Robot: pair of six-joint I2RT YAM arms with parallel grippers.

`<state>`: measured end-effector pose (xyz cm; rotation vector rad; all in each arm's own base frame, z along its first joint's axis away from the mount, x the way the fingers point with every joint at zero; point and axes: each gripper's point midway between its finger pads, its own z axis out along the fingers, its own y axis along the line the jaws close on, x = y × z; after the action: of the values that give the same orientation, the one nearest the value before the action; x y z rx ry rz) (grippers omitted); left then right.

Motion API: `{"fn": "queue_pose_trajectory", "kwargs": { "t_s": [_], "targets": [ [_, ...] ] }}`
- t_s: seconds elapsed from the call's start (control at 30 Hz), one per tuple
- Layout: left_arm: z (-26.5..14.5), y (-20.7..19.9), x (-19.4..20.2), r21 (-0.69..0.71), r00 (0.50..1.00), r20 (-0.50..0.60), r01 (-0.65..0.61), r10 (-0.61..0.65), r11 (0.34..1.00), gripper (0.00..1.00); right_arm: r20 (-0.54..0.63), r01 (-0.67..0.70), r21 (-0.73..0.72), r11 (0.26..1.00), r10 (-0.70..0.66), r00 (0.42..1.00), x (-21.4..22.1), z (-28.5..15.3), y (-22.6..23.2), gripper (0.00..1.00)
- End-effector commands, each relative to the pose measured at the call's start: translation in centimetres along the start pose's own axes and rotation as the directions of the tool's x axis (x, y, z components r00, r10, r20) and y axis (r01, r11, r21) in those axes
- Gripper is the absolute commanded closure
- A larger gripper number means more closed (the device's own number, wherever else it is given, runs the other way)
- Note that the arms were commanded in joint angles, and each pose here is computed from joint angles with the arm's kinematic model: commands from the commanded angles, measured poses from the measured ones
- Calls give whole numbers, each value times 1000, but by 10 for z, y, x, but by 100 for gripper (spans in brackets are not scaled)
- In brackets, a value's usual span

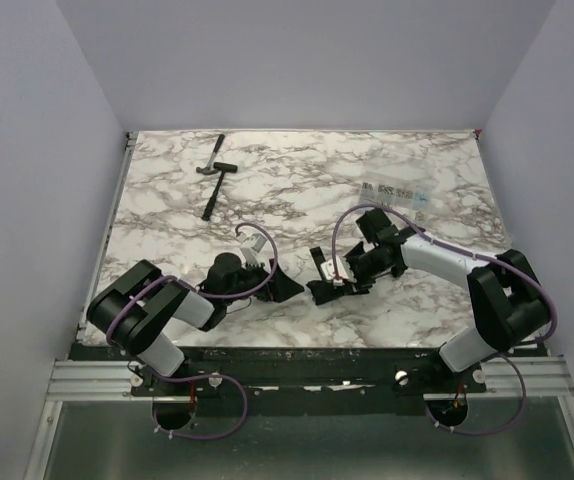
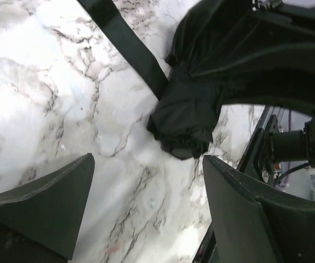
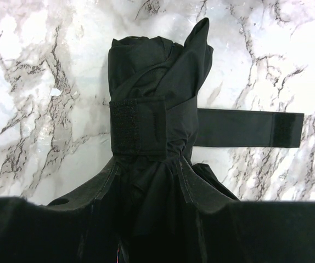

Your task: Put away the umbrella

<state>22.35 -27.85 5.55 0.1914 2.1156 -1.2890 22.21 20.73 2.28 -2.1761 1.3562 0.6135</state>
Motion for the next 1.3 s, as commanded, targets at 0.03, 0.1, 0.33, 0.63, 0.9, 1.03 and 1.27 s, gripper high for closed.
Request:
{"fn": "queue_pose_trajectory", "kwargs": {
  "t_s": [0.03, 0.1, 0.33, 0.63, 0.9, 1.03, 1.27],
  "targets": [
    [-26, -24, -4, 98, 944, 171, -301, 282, 949, 20, -268, -333, -338, 880, 249, 931, 49, 5, 104, 100],
    [-31, -24, 2, 50, 882, 188, -449, 433, 892, 16, -292, -368, -371, 853, 269, 918, 51, 6, 107, 100],
    [-17, -43, 14, -34, 590, 12, -806, 807, 590, 1, -357, -486, -455, 746, 347, 867, 54, 12, 109, 100],
    [14, -29, 26, 8, 297, -175, -953, 939, 303, 1, -392, -549, -470, 691, 394, 831, 54, 17, 100, 100],
    [42, -38, 21, 30, 184, -165, -981, 969, 192, 1, -395, -557, -458, 692, 403, 825, 55, 19, 98, 99],
    [48, -40, 33, 91, 189, -164, -974, 968, 205, 6, -396, -561, -450, 695, 407, 823, 55, 20, 96, 100],
    [51, -26, 79, 225, 298, -238, -909, 924, 351, 38, -389, -569, -415, 710, 427, 816, 57, 26, 88, 98]
  ]
}}
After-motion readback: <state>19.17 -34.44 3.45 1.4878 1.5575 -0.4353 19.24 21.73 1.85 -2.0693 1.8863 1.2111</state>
